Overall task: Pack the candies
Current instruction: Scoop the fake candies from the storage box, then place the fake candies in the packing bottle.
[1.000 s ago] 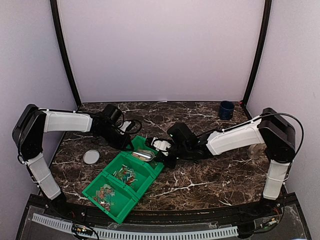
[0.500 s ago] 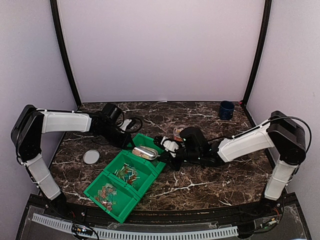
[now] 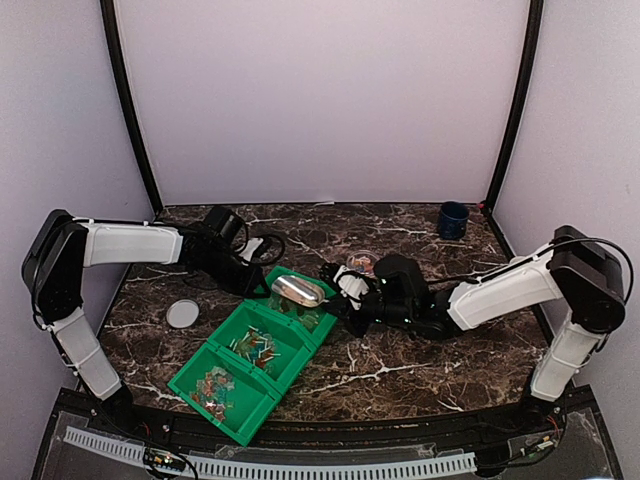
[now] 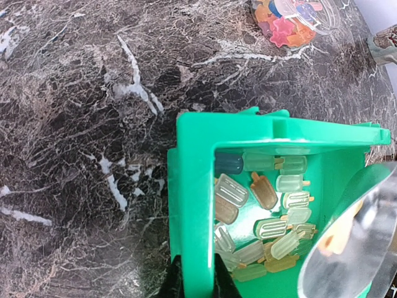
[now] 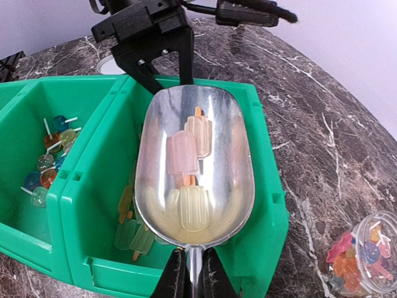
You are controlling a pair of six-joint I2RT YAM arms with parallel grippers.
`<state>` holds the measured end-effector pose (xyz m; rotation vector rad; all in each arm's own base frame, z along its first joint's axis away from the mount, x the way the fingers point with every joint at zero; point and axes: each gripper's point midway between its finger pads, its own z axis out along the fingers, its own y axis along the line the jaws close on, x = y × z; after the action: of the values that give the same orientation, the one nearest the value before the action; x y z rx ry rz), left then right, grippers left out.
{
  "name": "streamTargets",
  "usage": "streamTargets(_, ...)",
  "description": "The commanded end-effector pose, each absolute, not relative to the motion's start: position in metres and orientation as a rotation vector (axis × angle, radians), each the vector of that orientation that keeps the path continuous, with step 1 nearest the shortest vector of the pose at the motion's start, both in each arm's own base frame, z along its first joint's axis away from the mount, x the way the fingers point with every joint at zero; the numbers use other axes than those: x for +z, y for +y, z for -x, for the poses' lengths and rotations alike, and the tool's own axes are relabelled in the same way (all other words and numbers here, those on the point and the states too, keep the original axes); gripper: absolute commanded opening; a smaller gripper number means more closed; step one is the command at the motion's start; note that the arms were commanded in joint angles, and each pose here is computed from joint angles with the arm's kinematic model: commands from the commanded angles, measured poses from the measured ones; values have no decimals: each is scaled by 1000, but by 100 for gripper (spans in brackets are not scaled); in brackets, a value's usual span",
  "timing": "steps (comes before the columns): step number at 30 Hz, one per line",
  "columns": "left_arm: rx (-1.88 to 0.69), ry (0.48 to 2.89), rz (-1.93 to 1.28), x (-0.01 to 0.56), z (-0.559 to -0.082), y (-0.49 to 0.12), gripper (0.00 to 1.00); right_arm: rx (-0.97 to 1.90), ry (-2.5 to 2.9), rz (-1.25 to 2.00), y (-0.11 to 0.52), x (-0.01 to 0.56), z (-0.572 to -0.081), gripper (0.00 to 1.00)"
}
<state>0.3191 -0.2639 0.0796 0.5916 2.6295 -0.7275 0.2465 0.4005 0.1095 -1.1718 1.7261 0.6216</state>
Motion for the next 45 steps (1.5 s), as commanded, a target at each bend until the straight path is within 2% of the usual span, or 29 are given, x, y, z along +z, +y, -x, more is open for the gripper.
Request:
streamTargets(1, -848, 2507, -582, 126, -325, -278, 0, 549, 1654, 1041, 390, 145, -264, 0)
streamTargets(6, -842, 2506, -581, 126, -325, -277, 0, 422, 1658, 974, 365, 162, -277, 0)
streamTargets(13, -836, 2509, -577, 126, -326, -276, 0, 183, 1774, 929, 323, 157, -294, 0)
streamTargets(14, -832, 2511, -576, 125, -326, -276, 0, 114, 1805, 895, 304, 160, -296, 0)
streamTargets(25, -832, 2517, -569, 123, -326, -276, 0, -72, 1937, 868, 257, 164, -297, 0)
streamTargets(45, -822, 2520, -571, 122, -326, -275, 0, -212, 2173, 984, 240, 144, -313, 0)
